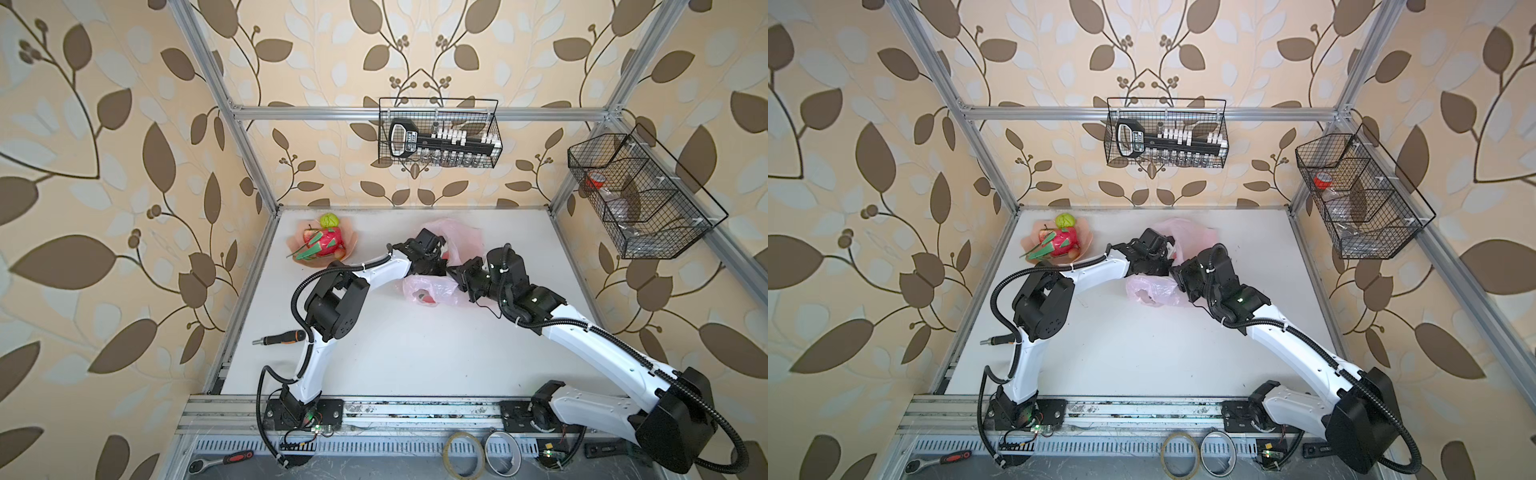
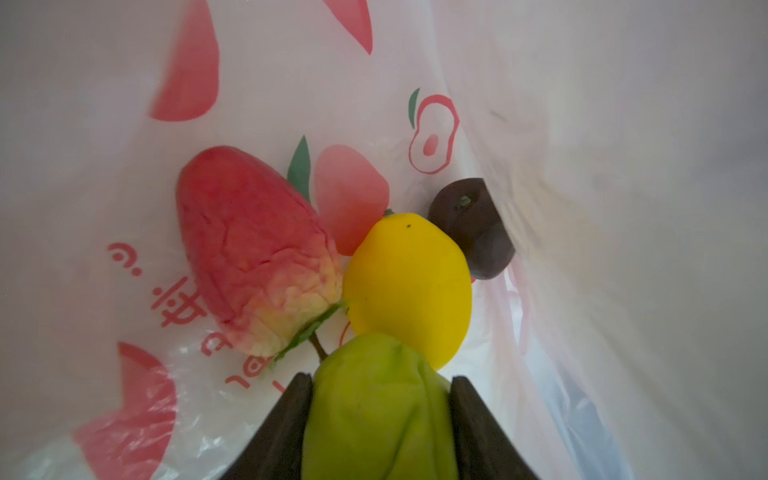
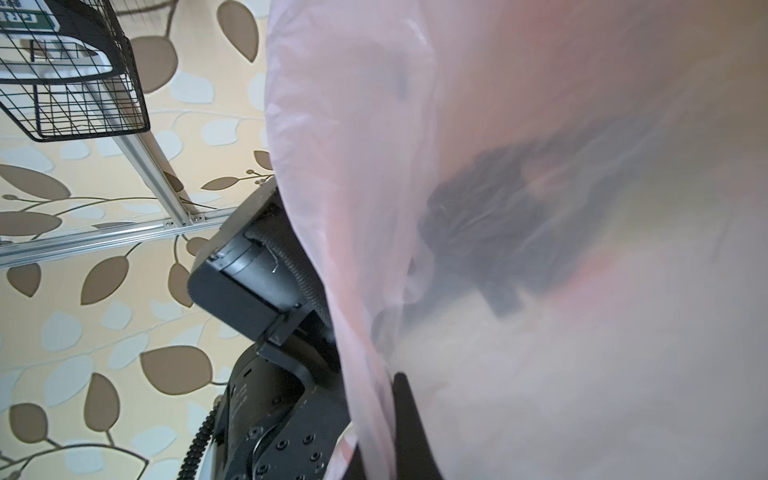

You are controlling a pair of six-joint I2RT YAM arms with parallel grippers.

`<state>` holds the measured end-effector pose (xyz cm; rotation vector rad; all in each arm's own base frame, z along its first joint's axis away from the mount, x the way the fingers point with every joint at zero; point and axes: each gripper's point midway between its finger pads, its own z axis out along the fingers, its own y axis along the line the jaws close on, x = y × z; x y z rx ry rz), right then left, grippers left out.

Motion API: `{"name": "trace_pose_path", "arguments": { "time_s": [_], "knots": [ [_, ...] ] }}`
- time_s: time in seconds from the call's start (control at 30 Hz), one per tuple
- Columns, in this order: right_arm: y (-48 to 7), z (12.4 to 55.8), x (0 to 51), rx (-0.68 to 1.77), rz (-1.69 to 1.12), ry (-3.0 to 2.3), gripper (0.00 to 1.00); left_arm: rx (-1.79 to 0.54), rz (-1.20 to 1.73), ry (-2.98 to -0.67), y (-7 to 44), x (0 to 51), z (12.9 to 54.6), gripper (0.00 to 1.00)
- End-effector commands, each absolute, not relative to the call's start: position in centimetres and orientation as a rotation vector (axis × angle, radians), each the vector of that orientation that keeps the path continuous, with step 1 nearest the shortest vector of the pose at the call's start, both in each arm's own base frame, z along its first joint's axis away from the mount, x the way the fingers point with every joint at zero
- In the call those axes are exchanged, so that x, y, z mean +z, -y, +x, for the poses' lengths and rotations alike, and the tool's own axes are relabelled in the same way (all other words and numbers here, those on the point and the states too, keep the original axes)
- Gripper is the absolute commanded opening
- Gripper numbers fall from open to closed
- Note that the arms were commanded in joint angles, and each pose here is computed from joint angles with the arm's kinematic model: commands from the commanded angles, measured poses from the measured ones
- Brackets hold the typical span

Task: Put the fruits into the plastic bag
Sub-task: 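Open the left gripper inside the bag to drop the green pear, then withdraw the open left gripper from the bag toward the fruit plate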

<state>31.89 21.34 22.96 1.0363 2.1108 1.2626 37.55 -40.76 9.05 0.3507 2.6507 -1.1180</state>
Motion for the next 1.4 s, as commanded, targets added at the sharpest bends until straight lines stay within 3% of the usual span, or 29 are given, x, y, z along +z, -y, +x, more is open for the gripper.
{"name": "trace_pose_path", "arguments": {
  "time_s": [0.0, 0.1, 0.3, 0.77, 1.37],
  "knots": [
    [-21.1, 31.7, 22.5, 1.276, 1.085, -2.107, 0.00, -1.223, 0.358, -2.649, 41.4, 10.0, 36.0, 0.63],
    [-21.2, 31.8, 22.5, 1.279, 1.086, -2.103, 0.00, -1.244, 0.341, -2.646, 41.2, 10.6, 35.8, 0.78],
    [-21.0, 31.9, 22.5, 1.272, 1.091, -2.097, 0.00, -1.254, 0.308, -2.597, 39.9, 13.9, 36.4, 0.89],
    [-20.9, 32.1, 22.6, 1.268, 1.100, -2.082, 0.00, -1.117, 0.313, -2.609, 35.2, 15.8, 36.5, 0.93],
    [-21.2, 33.0, 23.3, 1.283, 1.088, -2.068, 0.00, -0.958, 0.542, -2.588, 27.6, 19.7, 32.2, 0.93]
  ]
}}
